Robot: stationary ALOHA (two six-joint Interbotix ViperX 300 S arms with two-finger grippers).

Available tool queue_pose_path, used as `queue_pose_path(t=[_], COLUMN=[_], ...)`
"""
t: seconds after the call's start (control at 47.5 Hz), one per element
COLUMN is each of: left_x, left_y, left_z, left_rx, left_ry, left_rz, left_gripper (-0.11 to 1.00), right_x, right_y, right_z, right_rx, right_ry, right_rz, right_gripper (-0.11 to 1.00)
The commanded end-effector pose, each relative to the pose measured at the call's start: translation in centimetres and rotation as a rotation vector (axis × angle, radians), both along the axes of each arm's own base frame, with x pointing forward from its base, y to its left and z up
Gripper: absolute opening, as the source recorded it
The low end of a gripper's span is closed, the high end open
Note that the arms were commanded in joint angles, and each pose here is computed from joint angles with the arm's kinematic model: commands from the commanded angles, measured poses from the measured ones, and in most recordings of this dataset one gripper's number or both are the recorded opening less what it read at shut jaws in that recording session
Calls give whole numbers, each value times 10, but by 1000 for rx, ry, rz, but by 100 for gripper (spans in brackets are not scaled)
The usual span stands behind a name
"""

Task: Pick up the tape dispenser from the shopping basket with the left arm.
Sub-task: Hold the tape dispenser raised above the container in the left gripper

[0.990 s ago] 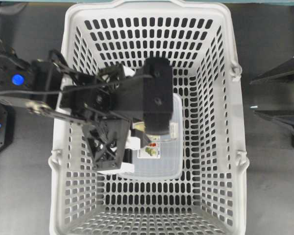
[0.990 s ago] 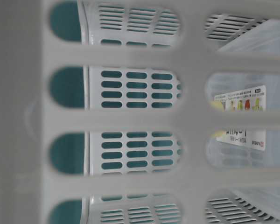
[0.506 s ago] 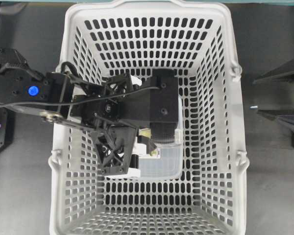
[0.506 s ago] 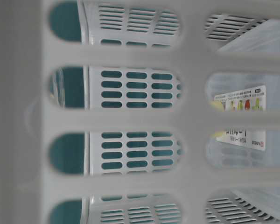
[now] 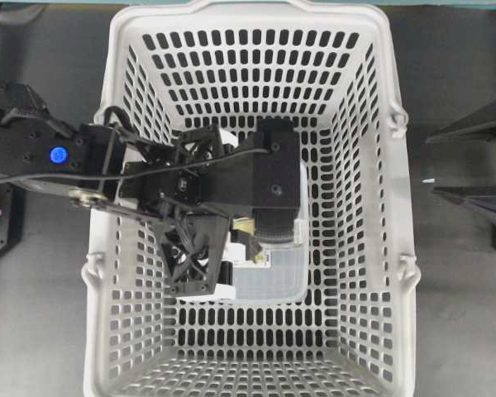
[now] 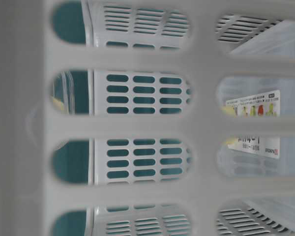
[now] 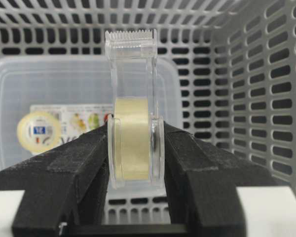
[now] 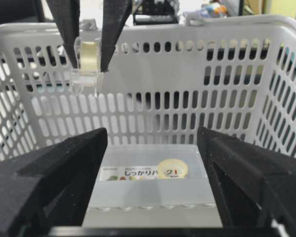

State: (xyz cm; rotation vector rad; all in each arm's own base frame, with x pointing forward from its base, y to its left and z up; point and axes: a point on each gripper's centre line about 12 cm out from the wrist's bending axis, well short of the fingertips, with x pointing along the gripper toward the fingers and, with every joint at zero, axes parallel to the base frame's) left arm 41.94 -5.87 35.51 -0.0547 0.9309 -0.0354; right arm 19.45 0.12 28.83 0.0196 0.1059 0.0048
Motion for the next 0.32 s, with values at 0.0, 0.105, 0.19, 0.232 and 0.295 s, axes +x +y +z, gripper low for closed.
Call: queue_pose_path(t=[0.0,0.105,0.19,0.232,0.295], left_x=[-2,-2,-2,-2,-3], left_y=[-1,-1,-1,-1,-1], left_z=[10,10,10,10,9], left_rx=[-2,-2,-2,0,-1], left_ry=[-32,-31,-32,-31,-28], left_rz=[-3,-3,-3,-3,-3], left_gripper=[28,28,28,28,28], right_x=[1,0,-1,-2,-3], right_y=[0,0,0,0,0], right_z=[4,3,2,3,4], right_rx=[3,5,5,5,5], right_ry=[-9,-11,-12,-15,-20], right_rz=[1,1,1,1,1], right_gripper=[71,71,71,71,71])
